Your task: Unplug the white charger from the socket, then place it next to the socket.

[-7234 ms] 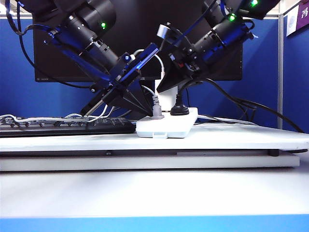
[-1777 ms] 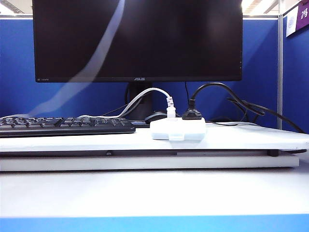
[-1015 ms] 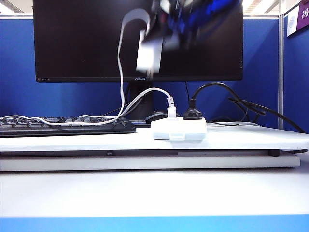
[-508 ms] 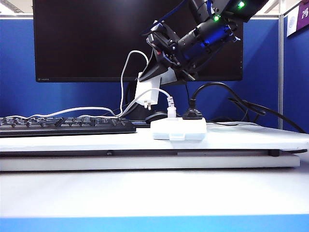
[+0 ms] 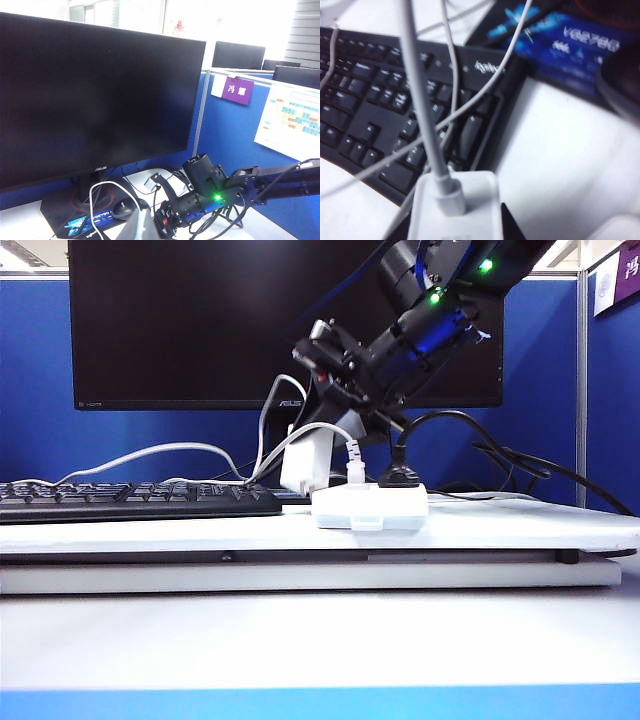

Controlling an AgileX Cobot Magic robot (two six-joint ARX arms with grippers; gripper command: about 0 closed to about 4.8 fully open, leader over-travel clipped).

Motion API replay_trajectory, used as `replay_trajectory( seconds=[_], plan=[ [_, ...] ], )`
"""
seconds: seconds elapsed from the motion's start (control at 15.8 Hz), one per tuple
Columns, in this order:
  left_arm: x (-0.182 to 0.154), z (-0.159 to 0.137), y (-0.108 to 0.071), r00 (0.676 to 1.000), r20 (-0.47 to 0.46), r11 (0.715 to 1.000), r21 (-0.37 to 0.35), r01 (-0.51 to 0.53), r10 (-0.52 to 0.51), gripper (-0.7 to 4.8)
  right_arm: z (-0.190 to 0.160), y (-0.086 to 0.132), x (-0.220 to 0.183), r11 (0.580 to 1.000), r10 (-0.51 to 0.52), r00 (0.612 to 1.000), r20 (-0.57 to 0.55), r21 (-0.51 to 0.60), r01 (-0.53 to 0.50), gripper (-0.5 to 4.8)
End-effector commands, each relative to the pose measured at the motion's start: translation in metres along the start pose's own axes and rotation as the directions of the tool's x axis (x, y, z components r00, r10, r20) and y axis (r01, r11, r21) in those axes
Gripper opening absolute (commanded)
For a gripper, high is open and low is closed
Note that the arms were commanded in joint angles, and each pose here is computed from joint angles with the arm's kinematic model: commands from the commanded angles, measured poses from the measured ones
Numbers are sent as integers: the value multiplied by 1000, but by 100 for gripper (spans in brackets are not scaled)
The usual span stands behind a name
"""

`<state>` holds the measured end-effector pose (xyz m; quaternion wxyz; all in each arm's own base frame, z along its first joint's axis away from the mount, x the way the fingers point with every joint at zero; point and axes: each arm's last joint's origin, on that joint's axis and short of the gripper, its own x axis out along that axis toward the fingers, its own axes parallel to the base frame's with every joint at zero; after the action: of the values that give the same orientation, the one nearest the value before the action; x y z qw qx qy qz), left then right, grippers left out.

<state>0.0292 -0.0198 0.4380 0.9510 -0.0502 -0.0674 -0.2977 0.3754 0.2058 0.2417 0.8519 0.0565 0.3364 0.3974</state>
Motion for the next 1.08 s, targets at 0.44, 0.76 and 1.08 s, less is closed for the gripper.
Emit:
replay_trajectory(
  seconds=[0.44,0.76,1.08],
  plan=[
    [0,1,0,1000,11,1000,-26,6,-6,-5,-2,0,6,992,-46,999,-2,119,46,204],
    [0,1,0,1000,11,1000,-26,6,-6,-5,10,7,-11,989,-147,987,59,-1,148,311],
    [0,1,0,1000,11,1000,-26,6,-6,-5,14,10,-18,986,-161,984,73,-28,164,309]
  ],
)
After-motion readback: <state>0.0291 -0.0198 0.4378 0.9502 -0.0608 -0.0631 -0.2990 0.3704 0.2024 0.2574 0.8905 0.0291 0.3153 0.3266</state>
